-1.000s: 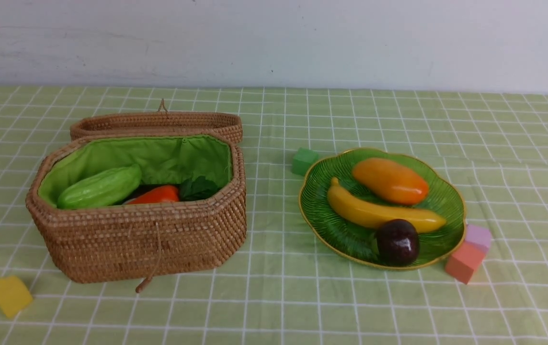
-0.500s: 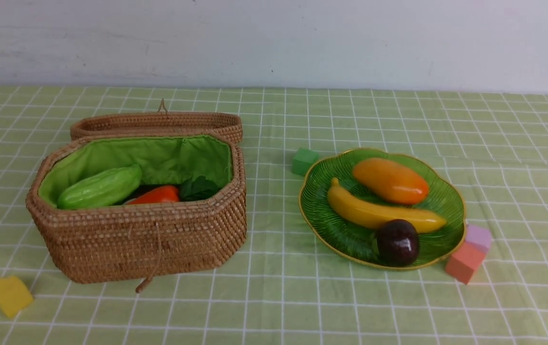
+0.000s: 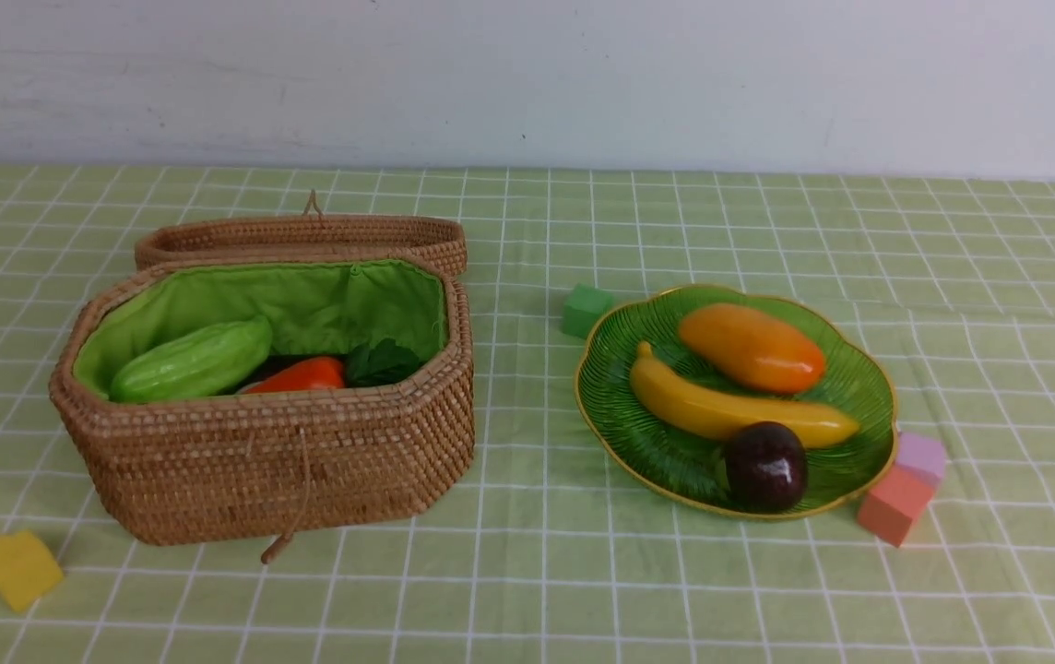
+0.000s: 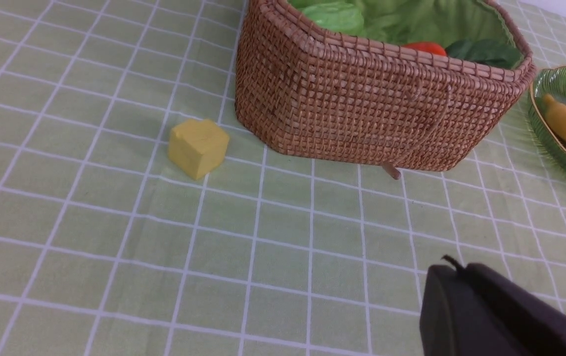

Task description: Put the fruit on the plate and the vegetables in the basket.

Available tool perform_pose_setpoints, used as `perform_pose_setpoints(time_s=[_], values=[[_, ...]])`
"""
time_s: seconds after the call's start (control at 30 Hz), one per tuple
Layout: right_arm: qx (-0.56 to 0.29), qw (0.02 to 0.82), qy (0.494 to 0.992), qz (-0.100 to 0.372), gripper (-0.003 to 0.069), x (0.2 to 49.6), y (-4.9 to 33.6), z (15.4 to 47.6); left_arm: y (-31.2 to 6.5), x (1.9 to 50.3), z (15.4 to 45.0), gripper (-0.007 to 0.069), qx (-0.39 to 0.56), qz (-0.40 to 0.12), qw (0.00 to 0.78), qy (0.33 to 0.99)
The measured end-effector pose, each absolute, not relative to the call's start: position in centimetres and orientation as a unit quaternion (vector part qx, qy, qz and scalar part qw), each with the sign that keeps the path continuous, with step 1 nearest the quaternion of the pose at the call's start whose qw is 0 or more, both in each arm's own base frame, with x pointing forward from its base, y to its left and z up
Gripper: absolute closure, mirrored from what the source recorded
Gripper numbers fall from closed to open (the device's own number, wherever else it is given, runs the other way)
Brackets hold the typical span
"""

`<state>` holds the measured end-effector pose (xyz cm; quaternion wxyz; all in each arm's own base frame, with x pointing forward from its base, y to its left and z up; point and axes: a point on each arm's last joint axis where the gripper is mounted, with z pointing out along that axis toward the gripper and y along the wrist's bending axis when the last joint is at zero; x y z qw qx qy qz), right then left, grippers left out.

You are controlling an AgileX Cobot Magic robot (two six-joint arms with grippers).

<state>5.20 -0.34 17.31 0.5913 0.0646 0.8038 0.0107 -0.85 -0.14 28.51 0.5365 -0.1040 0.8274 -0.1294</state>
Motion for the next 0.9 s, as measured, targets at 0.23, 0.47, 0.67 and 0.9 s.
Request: perform_pose_setpoints(time_s=[0.23, 0.47, 0.67, 0.9], values=[[0.065, 0.591, 0.804, 0.011, 0.0419, 5.2, -0.3, 17.3, -0.2, -0.2, 29.5, 0.0603, -0.100, -0.142, 0.597, 0.784], [0.065, 0.591, 0.804, 0.011, 0.0419, 5.2, -0.3, 17.3, -0.2, 1.3, 29.7, 0.0599, -0.094, -0.157, 0.669, 0.721], [0.065, 0.591, 0.804, 0.011, 0.0419, 5.2, -0.3, 17.3, -0.4, 3.9, 24.7, 0.0596, -0.097, -0.151, 0.655, 0.734], [0.065, 0.591, 0.804, 0.011, 0.0419, 5.2, -0.3, 17.3, -0.5, 5.2, 17.3, 0.0588, -0.106, -0.135, 0.584, 0.793]])
